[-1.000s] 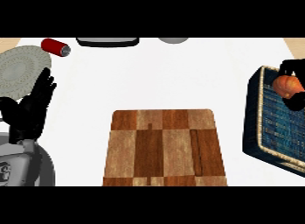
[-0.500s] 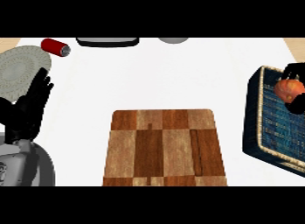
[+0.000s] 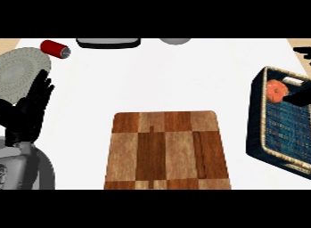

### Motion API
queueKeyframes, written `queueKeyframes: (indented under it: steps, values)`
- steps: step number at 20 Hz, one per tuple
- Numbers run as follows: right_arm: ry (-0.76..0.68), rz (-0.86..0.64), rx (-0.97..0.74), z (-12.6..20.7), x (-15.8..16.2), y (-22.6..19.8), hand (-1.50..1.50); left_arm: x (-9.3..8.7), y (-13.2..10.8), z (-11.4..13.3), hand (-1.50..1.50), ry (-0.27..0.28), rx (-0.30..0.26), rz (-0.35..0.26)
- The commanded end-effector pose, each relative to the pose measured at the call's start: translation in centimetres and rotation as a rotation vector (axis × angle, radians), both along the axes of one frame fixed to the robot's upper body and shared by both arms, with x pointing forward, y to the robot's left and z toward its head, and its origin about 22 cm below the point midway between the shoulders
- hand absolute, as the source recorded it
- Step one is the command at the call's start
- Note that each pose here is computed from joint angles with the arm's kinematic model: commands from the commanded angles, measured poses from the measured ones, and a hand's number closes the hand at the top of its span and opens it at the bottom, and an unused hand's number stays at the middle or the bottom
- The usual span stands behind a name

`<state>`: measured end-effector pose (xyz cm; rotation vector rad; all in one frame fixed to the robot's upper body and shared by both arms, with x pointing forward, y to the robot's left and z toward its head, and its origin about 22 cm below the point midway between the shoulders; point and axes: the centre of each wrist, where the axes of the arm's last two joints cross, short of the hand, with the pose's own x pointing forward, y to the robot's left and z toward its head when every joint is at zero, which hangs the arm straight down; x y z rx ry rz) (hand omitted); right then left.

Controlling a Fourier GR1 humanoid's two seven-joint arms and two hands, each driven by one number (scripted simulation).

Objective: Pick the squash from the cutting board and place it in the basket

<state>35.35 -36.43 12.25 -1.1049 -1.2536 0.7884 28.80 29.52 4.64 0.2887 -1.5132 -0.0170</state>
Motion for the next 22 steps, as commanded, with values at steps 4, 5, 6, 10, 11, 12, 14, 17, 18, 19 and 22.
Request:
queueKeyframes:
  steps: [4, 5, 6, 10, 11, 12, 14, 17, 18, 19, 22]
  values:
    - [-0.156, -0.122, 0.319, 4.2, -1.2, -2.2, -1.5, -0.2, 1.9, 0.0, 0.0, 0.013, 0.001, 0.022]
    - [-0.175, -0.152, 0.348, 2.6, -1.4, -1.5, -1.5, 1.1, -1.0, 0.1, 0.0, -0.006, -0.009, -0.001]
    - [-0.196, -0.174, 0.349, 4.3, -2.9, -3.8, -1.5, -0.8, 1.3, -0.3, 0.0, 0.015, 0.0, 0.006]
    - [-0.233, -0.232, 0.505, 4.3, -5.7, -8.5, -1.5, -1.1, 2.2, 0.0, 0.0, 0.0, -0.006, 0.011]
    - [-0.238, -0.226, 0.528, 5.8, -5.6, -9.4, -1.5, 0.1, 1.0, 0.0, 0.0, 0.02, 0.014, -0.001]
    - [-0.262, -0.253, 0.545, 6.2, -7.2, -11.4, -1.5, 0.2, -0.6, 0.4, 0.0, 0.004, -0.008, 0.029]
    - [-0.246, -0.255, 0.567, 5.7, -10.3, -13.8, -1.5, -1.5, -0.6, 0.9, 0.0, 0.003, 0.0, 0.007]
    - [-0.219, -0.205, 0.576, 4.8, -12.6, -16.1, -1.5, -0.3, 0.3, 1.3, 0.0, 0.001, 0.006, 0.023]
    - [-0.22, -0.217, 0.583, 4.2, -13.4, -16.4, -1.5, 0.6, -1.2, 0.2, 0.0, -0.007, 0.005, 0.014]
    - [-0.249, -0.207, 0.613, 4.6, -13.2, -17.6, -1.5, 0.3, -0.5, -1.2, 0.0, 0.024, -0.011, 0.001]
    - [-0.258, -0.19, 0.629, 3.8, -16.3, -19.9, -1.5, -0.8, 0.1, 0.2, 0.0, 0.009, -0.004, 0.015]
